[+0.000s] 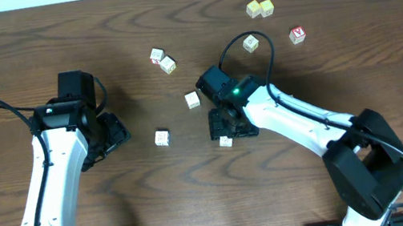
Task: Lift 4 blocks
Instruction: 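Close the right gripper on the Y letter block, then carry the Y block to table center and release it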
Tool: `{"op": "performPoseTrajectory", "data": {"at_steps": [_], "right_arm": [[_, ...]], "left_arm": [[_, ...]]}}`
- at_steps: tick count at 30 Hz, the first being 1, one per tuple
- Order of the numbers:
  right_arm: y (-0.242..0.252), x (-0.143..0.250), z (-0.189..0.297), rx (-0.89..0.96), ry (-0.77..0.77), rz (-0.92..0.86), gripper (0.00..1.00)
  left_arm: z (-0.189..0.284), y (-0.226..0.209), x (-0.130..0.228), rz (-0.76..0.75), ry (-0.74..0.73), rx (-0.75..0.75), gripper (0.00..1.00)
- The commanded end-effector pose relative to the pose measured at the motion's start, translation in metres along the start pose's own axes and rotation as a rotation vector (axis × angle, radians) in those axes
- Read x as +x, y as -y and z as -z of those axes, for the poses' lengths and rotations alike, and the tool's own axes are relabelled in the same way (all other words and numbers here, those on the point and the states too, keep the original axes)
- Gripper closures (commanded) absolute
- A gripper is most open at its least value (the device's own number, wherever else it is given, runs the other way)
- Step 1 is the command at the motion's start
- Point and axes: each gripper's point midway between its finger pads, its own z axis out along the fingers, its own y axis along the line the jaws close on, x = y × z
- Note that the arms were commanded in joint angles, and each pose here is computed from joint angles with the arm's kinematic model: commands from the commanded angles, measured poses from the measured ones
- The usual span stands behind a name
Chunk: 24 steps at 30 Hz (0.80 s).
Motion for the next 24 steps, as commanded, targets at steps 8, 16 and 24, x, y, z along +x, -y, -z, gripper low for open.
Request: {"op": "performPoseTrajectory", "data": {"at_steps": [8,16,24], "right_arm": [[0.003,0.002,-0.021,0.047,-0.033,-0.024,0.53],[0.008,0.001,-0.022,0.058,-0.037,-0.023,0.72],[0.036,-0.027,-0.02,0.065,-0.012,-0.025,0.8]], "left_arm": [[0.005,0.0,-0.006,0.022,0.023,-0.006,0.24],[0.005,0.0,-0.006,0.023,0.023,-0.006,0.24],[0.005,0.0,-0.006,0.022,0.023,-0.006,0.24]]}}
